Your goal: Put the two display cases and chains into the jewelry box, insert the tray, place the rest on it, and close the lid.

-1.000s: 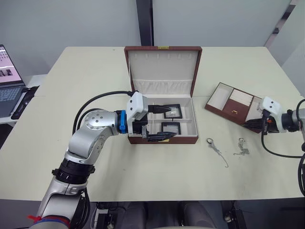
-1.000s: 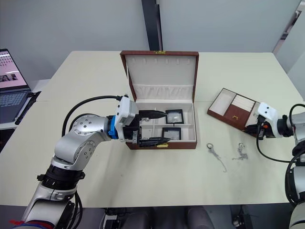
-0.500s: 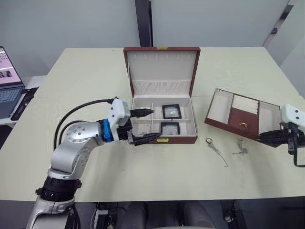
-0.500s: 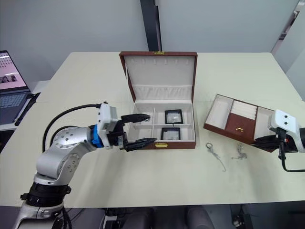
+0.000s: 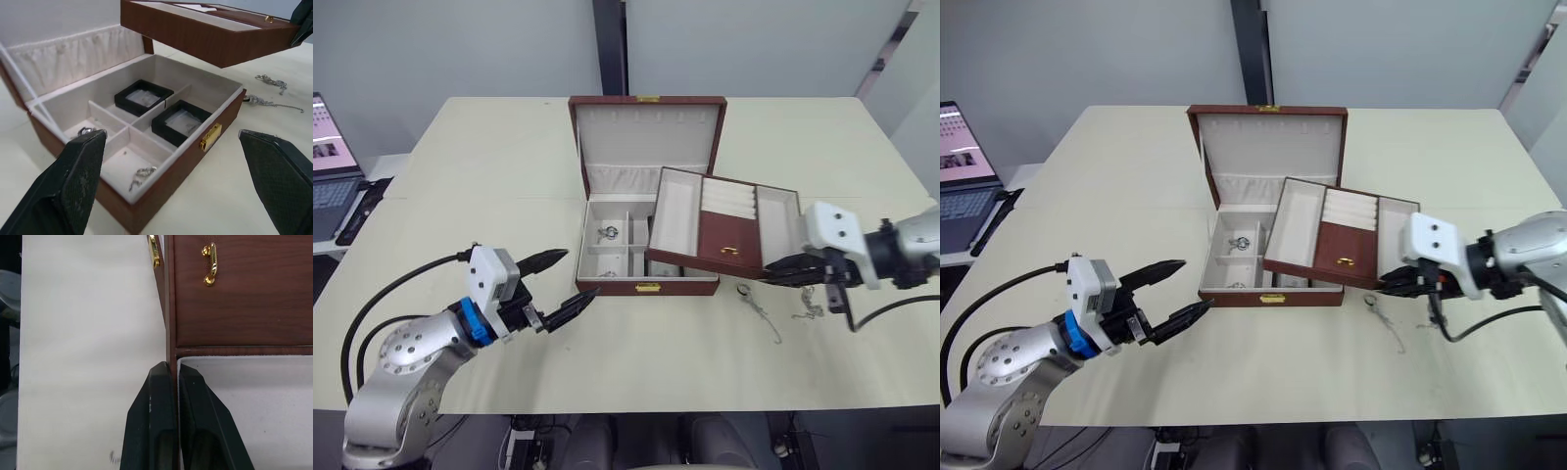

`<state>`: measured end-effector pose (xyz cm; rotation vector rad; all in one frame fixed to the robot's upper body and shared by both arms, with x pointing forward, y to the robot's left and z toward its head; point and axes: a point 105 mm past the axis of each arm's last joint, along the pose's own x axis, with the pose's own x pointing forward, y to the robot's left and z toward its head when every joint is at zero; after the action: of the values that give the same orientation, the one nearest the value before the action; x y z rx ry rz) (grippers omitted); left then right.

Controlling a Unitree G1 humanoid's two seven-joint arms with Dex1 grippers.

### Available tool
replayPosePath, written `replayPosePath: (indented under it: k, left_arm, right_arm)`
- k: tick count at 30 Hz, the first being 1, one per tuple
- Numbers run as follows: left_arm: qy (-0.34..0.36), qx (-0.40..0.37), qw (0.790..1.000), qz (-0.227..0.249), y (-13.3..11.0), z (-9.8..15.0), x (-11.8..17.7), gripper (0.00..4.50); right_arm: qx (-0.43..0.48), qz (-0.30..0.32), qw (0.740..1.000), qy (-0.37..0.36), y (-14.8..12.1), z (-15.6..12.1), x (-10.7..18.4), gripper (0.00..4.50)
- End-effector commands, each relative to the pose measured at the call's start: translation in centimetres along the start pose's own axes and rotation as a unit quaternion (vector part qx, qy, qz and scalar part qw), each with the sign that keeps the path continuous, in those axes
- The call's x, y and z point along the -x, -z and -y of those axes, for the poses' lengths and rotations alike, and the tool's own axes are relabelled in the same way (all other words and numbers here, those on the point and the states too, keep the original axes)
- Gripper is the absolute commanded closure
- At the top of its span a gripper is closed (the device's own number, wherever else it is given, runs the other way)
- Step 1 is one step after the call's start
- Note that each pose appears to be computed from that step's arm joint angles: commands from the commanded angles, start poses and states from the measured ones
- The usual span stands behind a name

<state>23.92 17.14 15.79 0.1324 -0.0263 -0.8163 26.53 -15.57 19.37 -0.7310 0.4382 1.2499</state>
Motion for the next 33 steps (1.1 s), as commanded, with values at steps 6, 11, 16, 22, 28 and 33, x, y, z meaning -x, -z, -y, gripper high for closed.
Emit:
replayPosePath:
  k: [6, 11, 16, 22, 28, 33]
  left_arm:
    - [-0.086, -0.004, 0.996, 0.020, -0.7, 0.9, 2.6, 0.00]
    - [-0.126, 0.001, 0.992, 0.019, -0.6, 1.2, 3.9, 0.00]
    - [-0.137, 0.002, 0.990, 0.019, -0.7, 1.6, 4.2, 0.00]
    - [-0.145, 0.001, 0.989, 0.017, -0.7, 1.8, 4.5, 0.00]
    - [-0.148, -0.001, 0.989, 0.016, -0.7, 1.8, 4.6, 0.00]
    - [-0.150, -0.002, 0.989, 0.017, -0.7, 1.8, 4.6, 0.00]
  right_arm:
    - [0.046, -0.009, 0.999, -0.008, -1.9, 0.6, -3.4, 4.49]
    - [0.054, -0.002, 0.998, -0.018, -3.5, 1.2, -5.6, 4.49]
    - [0.062, -0.005, 0.998, -0.020, -3.8, 1.6, -6.7, 4.49]
    - [0.076, -0.010, 0.997, -0.018, -4.0, 2.1, -7.4, 4.49]
    - [0.077, -0.012, 0.997, -0.011, -4.6, 2.7, -7.8, 4.49]
    - [0.082, -0.018, 0.996, -0.013, -4.6, 2.6, -7.9, 4.49]
